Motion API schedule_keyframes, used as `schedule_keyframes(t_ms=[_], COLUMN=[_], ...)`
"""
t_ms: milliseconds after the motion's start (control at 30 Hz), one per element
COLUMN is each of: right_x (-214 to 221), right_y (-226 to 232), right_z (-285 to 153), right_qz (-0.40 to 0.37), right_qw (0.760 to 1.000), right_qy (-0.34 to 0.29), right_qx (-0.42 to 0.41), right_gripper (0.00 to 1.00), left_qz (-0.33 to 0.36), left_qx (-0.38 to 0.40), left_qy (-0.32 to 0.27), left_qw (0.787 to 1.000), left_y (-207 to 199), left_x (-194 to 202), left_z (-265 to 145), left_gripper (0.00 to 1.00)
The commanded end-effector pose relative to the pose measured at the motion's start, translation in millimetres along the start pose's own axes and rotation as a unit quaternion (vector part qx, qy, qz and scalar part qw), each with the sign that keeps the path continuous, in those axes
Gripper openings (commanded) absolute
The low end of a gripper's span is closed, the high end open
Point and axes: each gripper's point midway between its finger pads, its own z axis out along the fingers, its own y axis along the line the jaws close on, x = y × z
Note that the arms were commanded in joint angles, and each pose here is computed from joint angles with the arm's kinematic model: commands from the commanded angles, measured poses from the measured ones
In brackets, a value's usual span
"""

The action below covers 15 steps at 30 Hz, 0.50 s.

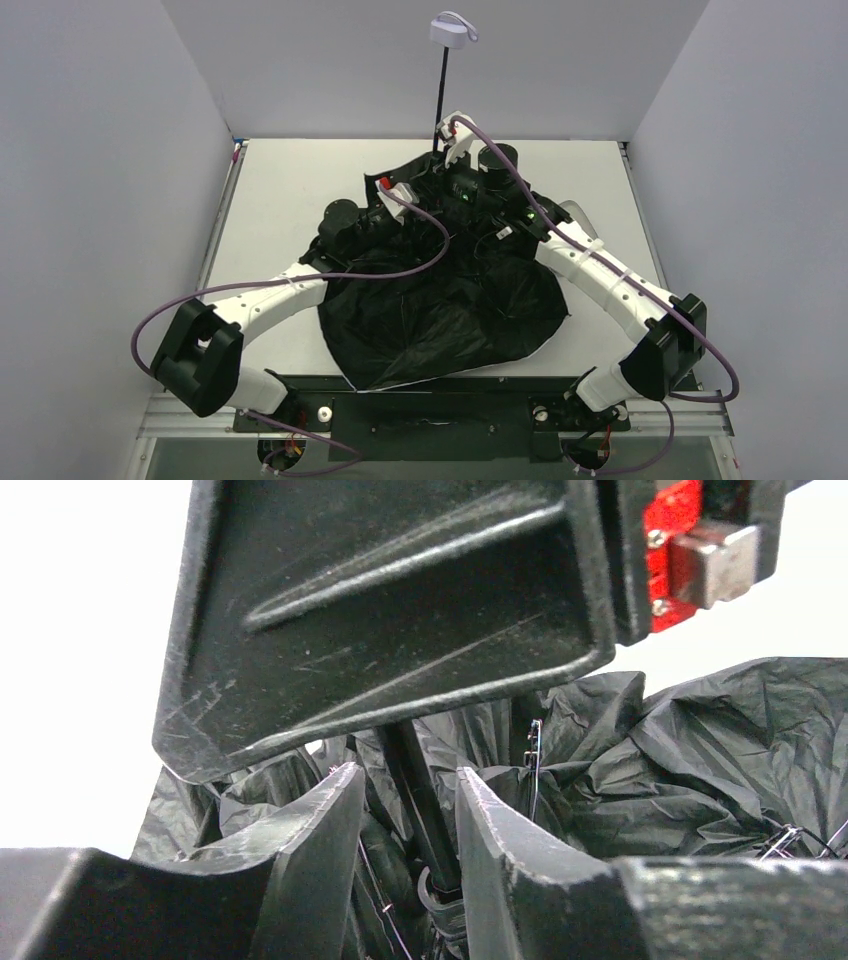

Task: Open the umbrella

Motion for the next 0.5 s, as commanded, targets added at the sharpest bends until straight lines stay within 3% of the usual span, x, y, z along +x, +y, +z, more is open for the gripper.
schedule_keyframes(t_ms=[0,467], right_x=[-165.3,-165.1], right_y=[28.3,14.1], right_z=[-60.1,-59.8], right_qz=[-0.040,-0.053], right_qw=[0.971,0.971], right_qy=[-0.233,-0.230], right_qx=[-0.040,-0.030], right_gripper=[0.00,0.00], left_qz=[-0.088,-0.139], left_qx=[-0.045,-0.068], left_qy=[0.271,0.326], left_qw=[0.958,0.933], left_y=[-0.2,-16.8], left_x=[161.1,206.5], left_z=[-56.8,-70.3], left_gripper=[0.37,0.40])
